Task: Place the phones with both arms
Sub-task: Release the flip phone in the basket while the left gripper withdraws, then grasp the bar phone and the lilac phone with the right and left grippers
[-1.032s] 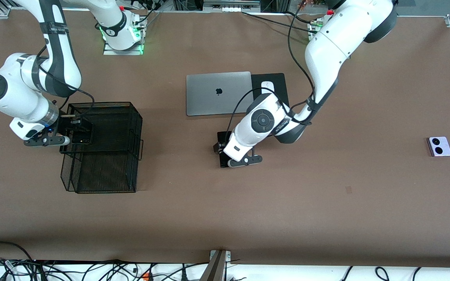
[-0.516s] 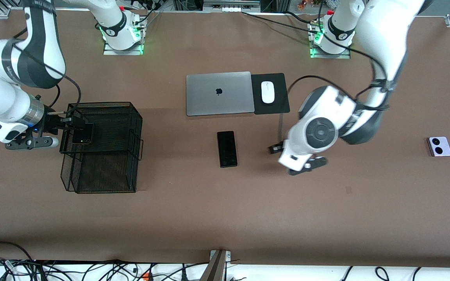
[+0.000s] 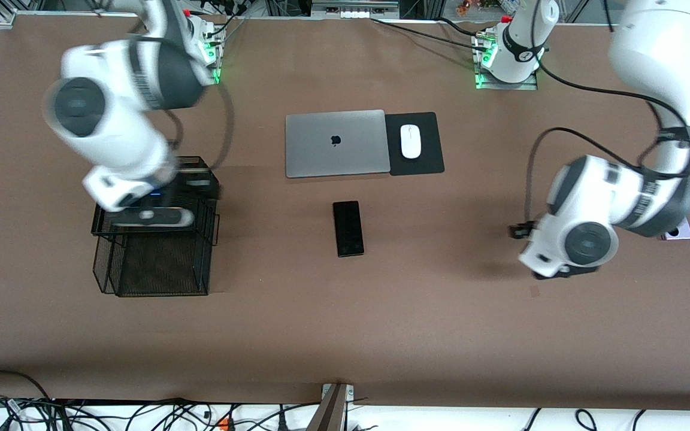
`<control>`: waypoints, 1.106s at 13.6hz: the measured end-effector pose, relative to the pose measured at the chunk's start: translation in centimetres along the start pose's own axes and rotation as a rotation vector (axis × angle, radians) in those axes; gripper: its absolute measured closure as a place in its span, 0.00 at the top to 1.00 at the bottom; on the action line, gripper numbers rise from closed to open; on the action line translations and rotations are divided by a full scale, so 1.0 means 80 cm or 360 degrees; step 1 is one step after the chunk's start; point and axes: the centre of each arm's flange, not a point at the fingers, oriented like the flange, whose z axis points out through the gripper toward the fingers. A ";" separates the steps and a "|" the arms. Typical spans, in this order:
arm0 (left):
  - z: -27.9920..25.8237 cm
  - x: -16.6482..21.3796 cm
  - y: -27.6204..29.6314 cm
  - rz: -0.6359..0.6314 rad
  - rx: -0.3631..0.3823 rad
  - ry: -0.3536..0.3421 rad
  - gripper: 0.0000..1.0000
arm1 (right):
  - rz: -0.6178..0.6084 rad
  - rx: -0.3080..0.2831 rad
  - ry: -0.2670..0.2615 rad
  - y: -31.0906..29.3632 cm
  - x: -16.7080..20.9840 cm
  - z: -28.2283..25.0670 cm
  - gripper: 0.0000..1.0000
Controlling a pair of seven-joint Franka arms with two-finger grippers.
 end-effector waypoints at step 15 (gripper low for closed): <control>0.267 0.086 -0.460 0.0390 -0.0222 0.0526 1.00 | -0.0082 0.0109 0.0171 -0.327 -0.091 0.224 1.00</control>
